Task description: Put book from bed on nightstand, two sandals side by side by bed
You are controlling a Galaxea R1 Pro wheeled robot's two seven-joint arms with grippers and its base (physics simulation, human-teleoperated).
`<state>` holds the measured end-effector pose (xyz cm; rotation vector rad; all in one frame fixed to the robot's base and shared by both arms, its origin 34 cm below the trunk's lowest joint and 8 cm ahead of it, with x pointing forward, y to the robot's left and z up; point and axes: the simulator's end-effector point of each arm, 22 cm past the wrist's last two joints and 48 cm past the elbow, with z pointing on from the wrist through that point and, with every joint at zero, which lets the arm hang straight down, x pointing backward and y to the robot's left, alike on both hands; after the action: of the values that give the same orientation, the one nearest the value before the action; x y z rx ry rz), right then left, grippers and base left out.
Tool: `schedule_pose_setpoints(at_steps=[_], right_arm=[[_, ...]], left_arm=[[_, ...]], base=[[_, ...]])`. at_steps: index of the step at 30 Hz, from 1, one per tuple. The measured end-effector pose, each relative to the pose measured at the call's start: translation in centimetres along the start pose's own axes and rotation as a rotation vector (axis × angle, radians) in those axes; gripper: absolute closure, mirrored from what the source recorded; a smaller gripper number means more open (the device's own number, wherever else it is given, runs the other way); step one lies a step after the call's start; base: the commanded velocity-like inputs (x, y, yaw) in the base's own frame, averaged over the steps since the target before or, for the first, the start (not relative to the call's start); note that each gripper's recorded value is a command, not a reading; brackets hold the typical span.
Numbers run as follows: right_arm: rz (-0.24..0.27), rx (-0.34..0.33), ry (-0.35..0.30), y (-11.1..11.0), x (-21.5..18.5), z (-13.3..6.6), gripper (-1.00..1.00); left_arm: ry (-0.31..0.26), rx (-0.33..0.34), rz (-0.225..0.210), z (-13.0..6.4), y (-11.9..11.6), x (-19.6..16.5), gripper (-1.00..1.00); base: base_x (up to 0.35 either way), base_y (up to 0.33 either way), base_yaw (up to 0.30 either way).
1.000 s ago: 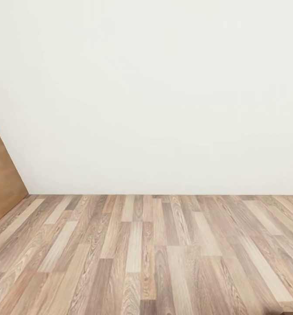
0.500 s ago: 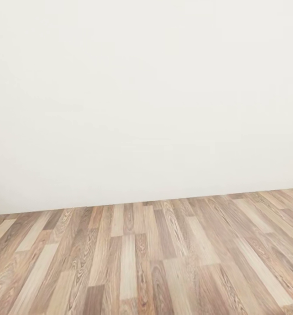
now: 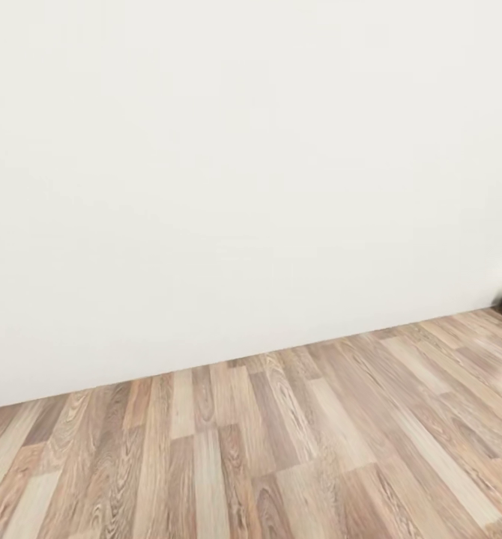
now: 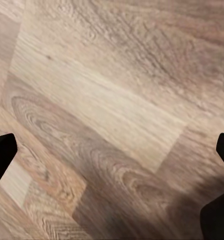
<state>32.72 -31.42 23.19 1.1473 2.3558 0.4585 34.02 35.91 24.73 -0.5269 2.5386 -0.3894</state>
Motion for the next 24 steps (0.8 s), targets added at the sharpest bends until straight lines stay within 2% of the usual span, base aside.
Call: schedule_pose_setpoints(at_steps=[24], right_arm=[[0.000,0.000,0.000,-0.02,0.00,-0.01,-1.00]], left_arm=[[0.001,0.000,0.000,0.01,-0.04,0.03,-1.00]], base=[[0.309,0.023,-0.272]])
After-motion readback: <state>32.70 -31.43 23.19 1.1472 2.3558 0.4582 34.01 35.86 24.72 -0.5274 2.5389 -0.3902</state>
